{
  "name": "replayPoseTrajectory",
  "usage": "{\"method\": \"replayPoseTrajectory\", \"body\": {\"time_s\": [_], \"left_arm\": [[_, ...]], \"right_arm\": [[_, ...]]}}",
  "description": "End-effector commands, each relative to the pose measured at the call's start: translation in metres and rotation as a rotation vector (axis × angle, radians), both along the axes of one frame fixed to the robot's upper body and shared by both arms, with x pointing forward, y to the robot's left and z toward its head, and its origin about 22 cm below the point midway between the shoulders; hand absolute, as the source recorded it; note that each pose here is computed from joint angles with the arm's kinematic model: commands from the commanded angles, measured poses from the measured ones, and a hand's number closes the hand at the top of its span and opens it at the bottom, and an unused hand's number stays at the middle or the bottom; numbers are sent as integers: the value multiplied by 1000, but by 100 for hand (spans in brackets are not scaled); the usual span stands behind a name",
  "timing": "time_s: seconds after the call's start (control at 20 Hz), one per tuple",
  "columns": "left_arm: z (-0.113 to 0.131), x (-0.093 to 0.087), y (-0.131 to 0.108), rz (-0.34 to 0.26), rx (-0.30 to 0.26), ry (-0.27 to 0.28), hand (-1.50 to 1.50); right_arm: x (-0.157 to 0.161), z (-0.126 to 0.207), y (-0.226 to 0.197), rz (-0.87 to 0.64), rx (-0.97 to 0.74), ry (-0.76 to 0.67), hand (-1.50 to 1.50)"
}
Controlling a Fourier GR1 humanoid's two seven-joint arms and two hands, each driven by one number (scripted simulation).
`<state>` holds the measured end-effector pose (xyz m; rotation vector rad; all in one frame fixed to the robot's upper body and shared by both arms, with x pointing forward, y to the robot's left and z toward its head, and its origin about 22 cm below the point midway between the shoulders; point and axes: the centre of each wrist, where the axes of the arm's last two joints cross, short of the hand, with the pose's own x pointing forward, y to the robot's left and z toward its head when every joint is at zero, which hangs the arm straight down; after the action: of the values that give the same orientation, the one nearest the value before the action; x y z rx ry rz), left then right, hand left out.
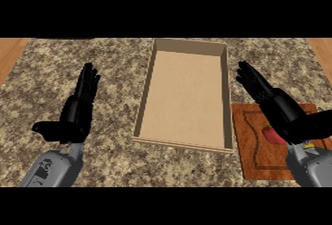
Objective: Pick the bell pepper from the cutting board and place it in the cardboard box
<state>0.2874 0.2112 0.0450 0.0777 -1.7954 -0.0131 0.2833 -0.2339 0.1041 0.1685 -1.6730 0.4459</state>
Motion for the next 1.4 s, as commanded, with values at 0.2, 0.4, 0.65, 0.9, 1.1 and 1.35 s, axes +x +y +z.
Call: {"method": "replayPoseTrajectory", "body": {"time_s": [0.2, 0.4, 0.65, 0.9, 1.1, 1.35], "left_arm": [[-6, 2, 16, -162, 216, 112, 0], [-13, -7, 13, -184, 217, 162, 0], [-21, -12, 8, -228, 232, 182, 0], [-13, -11, 7, -269, 230, 191, 0], [-8, -16, -3, -289, 241, 192, 0], [-11, -7, 4, -289, 245, 188, 0]], "right_arm": [[-43, -73, -57, -218, -234, -62, -150], [-31, -35, -104, -332, -659, -298, -150], [-63, -64, -124, -315, -1006, -555, -150], [-118, -94, -122, -382, -1150, -667, -150], [-149, -55, -99, -388, -1230, -547, -150], [-174, -41, -67, -319, -1251, -345, -150]]}}
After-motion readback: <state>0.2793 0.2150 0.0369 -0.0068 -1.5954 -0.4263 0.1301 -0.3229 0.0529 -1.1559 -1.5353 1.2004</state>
